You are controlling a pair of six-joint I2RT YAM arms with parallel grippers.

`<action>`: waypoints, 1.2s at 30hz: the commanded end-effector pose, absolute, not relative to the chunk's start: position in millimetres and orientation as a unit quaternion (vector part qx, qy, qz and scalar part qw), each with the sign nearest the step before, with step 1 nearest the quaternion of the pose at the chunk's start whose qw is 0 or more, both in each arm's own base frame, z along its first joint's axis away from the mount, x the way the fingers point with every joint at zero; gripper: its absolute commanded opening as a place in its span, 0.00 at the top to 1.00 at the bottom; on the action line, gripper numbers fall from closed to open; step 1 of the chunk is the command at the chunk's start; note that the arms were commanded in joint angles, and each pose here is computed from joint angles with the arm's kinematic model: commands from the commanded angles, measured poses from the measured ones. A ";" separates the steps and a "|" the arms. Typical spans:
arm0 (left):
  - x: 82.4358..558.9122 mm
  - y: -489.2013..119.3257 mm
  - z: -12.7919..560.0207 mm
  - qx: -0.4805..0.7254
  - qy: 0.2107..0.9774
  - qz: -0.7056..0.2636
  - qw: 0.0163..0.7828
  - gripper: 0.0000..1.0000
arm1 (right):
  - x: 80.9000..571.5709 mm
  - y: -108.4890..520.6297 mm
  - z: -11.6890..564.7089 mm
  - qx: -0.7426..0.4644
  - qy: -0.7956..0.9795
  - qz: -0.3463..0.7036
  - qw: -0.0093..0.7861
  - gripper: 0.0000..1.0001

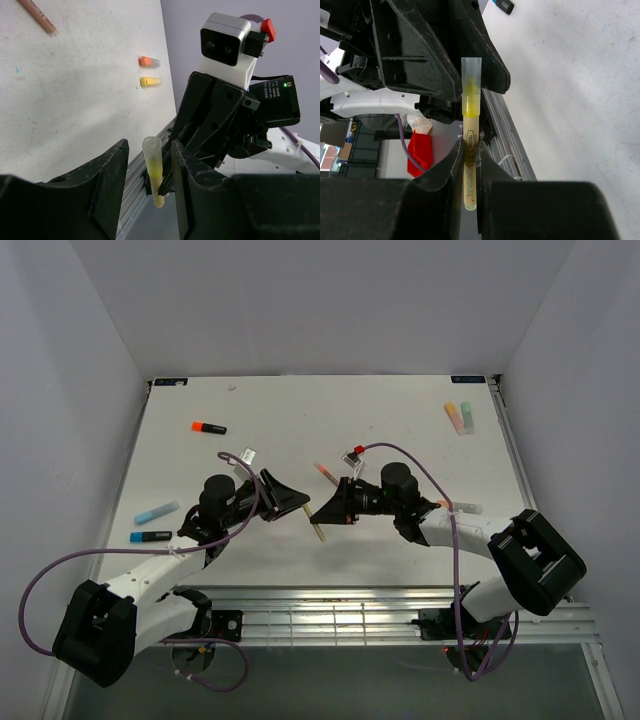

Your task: Open the pen caps

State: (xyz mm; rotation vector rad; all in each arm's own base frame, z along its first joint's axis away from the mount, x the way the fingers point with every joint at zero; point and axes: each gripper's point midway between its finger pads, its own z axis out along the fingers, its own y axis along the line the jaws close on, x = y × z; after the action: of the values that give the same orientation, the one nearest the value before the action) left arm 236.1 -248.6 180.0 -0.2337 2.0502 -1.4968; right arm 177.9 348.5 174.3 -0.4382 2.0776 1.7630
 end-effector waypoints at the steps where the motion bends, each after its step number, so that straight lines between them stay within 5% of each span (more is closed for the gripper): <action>1: 238.0 -249.7 186.7 -0.082 0.762 -0.565 0.306 0.51 | 178.6 357.4 197.4 -0.174 0.709 0.652 0.208 0.92; 8: 237.6 -251.0 186.0 -0.083 0.763 -0.565 0.303 0.67 | 178.8 360.8 199.1 -0.166 0.703 0.661 0.202 0.92; 12: 238.2 -251.0 185.3 -0.087 0.763 -0.565 0.302 1.00 | 180.7 364.4 195.0 -0.161 0.716 0.650 0.199 0.92; 17: 245.5 -249.2 173.9 -0.121 0.779 -0.545 0.285 1.00 | 185.4 368.3 172.2 -0.185 0.764 0.575 0.226 0.92; 27: 289.6 -241.0 166.3 -0.140 0.862 -0.403 0.274 1.00 | 218.7 321.3 108.8 -0.210 0.902 0.134 0.352 0.92; 36: 320.7 -228.8 173.6 -0.138 0.882 -0.332 0.306 1.00 | 203.7 313.6 81.3 -0.231 0.908 0.068 0.342 0.92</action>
State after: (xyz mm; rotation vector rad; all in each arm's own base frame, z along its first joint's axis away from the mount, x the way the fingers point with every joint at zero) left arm 285.1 -238.2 133.0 -0.3765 2.4779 -0.9516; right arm 216.5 365.9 127.6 -0.4951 2.2319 0.4990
